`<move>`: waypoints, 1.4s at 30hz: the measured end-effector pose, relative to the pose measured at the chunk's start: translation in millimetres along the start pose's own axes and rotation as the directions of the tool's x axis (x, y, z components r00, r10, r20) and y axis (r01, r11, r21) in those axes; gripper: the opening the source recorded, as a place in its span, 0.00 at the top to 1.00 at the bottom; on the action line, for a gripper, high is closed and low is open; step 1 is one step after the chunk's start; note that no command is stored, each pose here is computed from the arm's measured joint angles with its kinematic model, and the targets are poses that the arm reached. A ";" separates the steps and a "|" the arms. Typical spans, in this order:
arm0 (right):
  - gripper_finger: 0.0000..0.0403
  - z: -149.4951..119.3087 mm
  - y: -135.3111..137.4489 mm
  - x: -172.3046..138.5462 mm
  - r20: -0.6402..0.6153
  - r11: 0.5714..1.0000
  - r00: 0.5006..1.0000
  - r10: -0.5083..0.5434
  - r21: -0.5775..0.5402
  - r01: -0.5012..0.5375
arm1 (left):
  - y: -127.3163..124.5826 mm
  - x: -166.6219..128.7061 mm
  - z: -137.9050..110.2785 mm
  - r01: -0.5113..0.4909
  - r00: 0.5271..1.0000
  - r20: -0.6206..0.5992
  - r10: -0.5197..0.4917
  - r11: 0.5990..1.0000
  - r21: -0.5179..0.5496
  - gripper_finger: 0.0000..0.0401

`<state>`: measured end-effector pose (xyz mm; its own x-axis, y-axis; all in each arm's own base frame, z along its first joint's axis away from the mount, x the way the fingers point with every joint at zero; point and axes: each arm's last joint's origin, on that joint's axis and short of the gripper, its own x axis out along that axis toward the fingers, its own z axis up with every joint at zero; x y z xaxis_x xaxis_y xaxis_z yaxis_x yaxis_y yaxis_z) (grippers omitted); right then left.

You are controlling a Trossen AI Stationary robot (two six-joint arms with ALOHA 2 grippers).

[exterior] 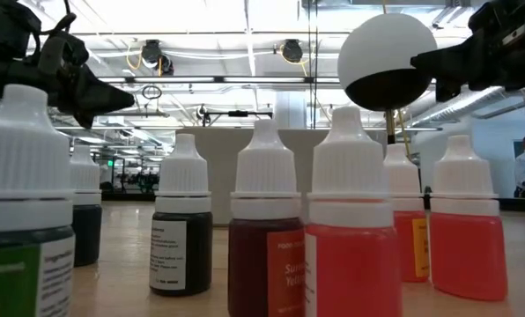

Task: Pick & Place food coloring
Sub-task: Put the large black food coloring bottle into the gray bin

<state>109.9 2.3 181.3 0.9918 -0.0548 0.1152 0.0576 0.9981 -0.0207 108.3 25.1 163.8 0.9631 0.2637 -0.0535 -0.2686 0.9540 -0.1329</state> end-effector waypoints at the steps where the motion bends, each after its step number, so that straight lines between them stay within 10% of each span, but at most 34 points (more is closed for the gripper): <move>1: 1.00 0.3 0.0 0.0 0.000 0.999 1.000 0.000 -0.033 0.000 | 0.0 0.1 -0.4 0.000 1.000 -0.005 0.000 1.000 0.000 0.88; 18: 1.00 74.4 28.3 5.9 -0.254 0.971 0.955 0.157 -0.136 -0.195 | -0.6 -0.1 5.0 0.005 0.999 0.052 -0.005 1.000 0.007 0.88; 42: 1.00 108.6 150.4 -21.9 -0.355 0.930 0.923 0.150 -0.267 -0.253 | -0.3 0.0 3.8 -0.003 0.999 0.040 0.003 1.000 0.000 0.88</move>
<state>84.5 156.6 283.5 0.9643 0.0891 -0.2494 -0.1674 0.9348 -0.3132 108.4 25.3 167.5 0.9621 0.2724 -0.0147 -0.2719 0.9532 -0.1324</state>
